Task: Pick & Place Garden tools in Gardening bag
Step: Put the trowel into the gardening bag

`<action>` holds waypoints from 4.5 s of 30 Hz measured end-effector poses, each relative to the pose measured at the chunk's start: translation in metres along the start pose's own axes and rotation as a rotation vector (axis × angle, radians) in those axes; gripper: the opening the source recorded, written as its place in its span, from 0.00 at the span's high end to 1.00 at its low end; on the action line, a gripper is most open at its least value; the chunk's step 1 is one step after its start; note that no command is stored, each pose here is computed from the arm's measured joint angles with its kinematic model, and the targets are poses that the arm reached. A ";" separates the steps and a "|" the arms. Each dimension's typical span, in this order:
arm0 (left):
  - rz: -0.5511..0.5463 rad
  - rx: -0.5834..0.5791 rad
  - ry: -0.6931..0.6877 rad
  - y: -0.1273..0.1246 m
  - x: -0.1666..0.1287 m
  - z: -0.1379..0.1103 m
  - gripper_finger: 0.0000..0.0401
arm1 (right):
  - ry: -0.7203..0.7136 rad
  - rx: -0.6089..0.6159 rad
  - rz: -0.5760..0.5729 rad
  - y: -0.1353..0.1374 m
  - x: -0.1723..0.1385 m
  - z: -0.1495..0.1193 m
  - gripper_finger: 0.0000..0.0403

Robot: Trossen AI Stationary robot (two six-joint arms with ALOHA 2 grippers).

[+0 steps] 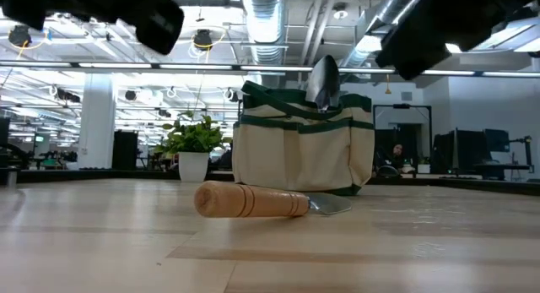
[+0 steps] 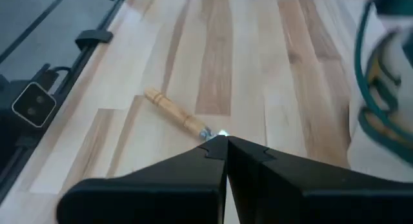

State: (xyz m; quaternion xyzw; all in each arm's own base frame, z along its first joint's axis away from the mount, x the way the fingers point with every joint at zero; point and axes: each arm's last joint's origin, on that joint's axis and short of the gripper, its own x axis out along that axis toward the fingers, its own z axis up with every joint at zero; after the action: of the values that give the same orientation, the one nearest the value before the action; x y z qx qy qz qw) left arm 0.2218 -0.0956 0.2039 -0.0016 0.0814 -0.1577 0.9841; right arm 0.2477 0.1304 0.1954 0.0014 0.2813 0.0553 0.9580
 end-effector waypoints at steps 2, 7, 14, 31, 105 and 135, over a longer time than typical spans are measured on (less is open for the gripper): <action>-0.015 -0.045 -0.024 0.000 -0.005 -0.007 1.00 | 0.030 0.041 -0.003 0.000 -0.003 -0.003 1.00; -0.030 -0.114 -0.015 0.000 -0.008 -0.016 1.00 | 0.102 0.129 -0.002 0.003 -0.007 -0.010 1.00; -0.041 -0.069 -0.014 0.000 -0.008 -0.016 1.00 | 0.094 0.147 -0.008 0.005 0.012 -0.016 1.00; -0.088 -0.131 -0.008 -0.002 -0.008 -0.017 1.00 | 0.055 0.187 0.057 -0.007 0.069 -0.034 1.00; 0.205 -0.660 0.262 0.008 0.089 -0.054 0.74 | 0.093 -0.375 0.043 0.021 0.072 0.010 1.00; 0.166 -0.556 0.247 0.008 0.089 -0.051 0.98 | 0.231 -0.069 0.154 0.035 0.128 -0.017 1.00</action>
State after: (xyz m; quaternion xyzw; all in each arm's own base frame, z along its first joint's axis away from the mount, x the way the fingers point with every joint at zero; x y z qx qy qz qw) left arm 0.2994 -0.1148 0.1392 -0.2447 0.2404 -0.0474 0.9381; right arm 0.3421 0.1789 0.1131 -0.0163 0.3868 0.1382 0.9116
